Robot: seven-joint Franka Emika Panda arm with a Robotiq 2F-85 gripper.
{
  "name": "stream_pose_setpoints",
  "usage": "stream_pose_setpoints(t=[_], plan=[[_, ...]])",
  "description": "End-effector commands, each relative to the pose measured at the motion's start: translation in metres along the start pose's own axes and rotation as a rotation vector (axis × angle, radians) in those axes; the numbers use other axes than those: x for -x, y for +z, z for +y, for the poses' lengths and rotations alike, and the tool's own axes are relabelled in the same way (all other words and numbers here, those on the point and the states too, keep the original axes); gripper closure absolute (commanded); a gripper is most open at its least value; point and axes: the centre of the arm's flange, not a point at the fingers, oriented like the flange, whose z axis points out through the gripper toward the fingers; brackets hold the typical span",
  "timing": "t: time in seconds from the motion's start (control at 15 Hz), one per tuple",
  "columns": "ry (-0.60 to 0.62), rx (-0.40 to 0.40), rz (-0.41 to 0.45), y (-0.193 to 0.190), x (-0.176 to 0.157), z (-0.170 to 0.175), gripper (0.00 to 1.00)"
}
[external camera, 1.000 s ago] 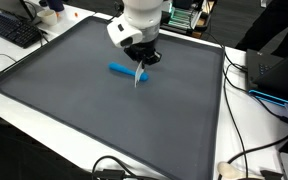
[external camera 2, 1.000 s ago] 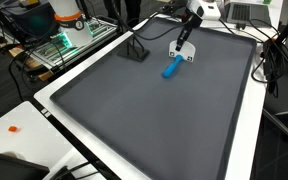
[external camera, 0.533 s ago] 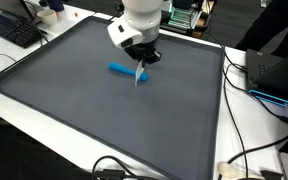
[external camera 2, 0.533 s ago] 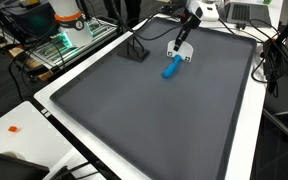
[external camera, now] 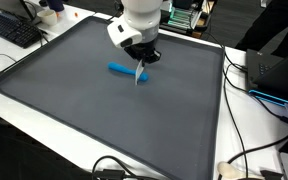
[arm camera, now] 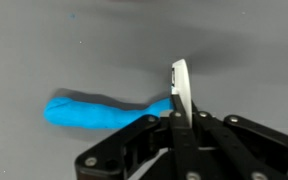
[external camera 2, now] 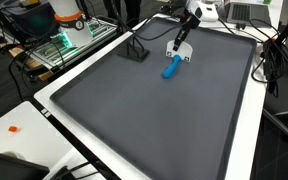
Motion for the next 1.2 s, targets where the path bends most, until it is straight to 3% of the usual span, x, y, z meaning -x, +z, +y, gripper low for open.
stream_pose_setpoints(t=[0.0, 0.67, 1.13], plan=[[0.012, -0.012, -0.034, 0.006, 0.011, 0.008, 0.99], [0.028, -0.065, -0.012, -0.008, 0.015, 0.019, 0.99], [0.023, -0.084, 0.022, -0.038, 0.021, 0.025, 0.99]])
